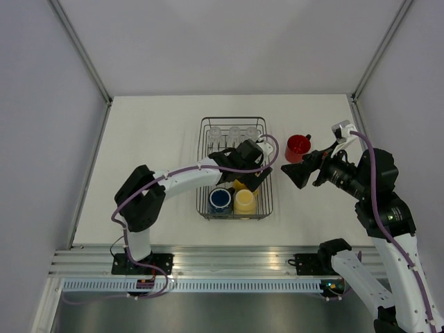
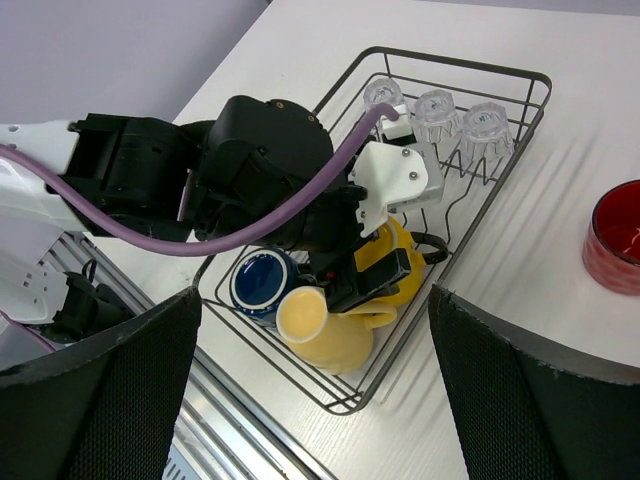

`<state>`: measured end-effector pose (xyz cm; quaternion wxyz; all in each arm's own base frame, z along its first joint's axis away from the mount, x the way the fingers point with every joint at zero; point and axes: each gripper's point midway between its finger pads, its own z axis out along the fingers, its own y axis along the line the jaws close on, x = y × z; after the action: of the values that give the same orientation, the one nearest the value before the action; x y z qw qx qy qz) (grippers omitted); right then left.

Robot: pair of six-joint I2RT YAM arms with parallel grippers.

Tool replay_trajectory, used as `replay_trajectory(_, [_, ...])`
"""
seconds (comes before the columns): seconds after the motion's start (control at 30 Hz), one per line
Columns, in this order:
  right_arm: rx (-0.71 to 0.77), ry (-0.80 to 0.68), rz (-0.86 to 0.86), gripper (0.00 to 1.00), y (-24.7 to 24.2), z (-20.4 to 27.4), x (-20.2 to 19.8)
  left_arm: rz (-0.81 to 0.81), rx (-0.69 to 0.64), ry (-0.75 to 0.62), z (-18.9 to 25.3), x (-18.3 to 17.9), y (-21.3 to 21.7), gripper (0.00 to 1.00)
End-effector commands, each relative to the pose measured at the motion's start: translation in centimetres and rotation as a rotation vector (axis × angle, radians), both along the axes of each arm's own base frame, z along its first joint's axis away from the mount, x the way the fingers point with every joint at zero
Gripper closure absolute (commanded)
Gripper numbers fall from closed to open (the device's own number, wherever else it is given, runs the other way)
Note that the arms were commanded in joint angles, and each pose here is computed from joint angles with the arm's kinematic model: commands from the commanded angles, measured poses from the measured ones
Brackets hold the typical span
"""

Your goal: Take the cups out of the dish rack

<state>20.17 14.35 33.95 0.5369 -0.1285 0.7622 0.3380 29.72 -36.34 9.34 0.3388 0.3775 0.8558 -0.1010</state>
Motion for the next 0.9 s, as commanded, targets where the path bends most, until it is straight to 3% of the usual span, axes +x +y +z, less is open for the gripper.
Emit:
replay_trajectory(0.0, [0.003, -0.036, 0.027, 0.02, 0.3, 0.7, -0.2, -0.016, -0.023, -0.019, 0.5, 0.8, -1.0, 0.00])
replay_trajectory(0.2, [0.004, -0.041, 0.033, 0.02, 0.4, 0.8, -0.2, -0.023, -0.030, 0.001, -0.4, 0.8, -1.2, 0.02])
replay_trajectory(0.37, [-0.003, -0.040, 0.035, 0.02, 0.3, 0.7, -0.3, -0.005, -0.045, 0.022, -0.8, 1.3, -0.8, 0.09])
replay_trajectory(0.63, [-0.004, -0.049, 0.038, 0.02, 0.3, 0.9, -0.4, -0.003, -0.052, 0.063, -2.0, 1.2, -0.7, 0.08])
replay_trajectory(0.73, [-0.001, -0.053, 0.041, 0.02, 0.4, 1.1, -0.4, -0.002, -0.042, 0.075, -2.8, 1.1, -0.7, 0.01])
replay_trajectory(0.87, [0.000, -0.057, 0.041, 0.02, 0.4, 1.2, -0.5, 0.005, -0.033, 0.084, -3.3, 1.0, -0.5, 0.01])
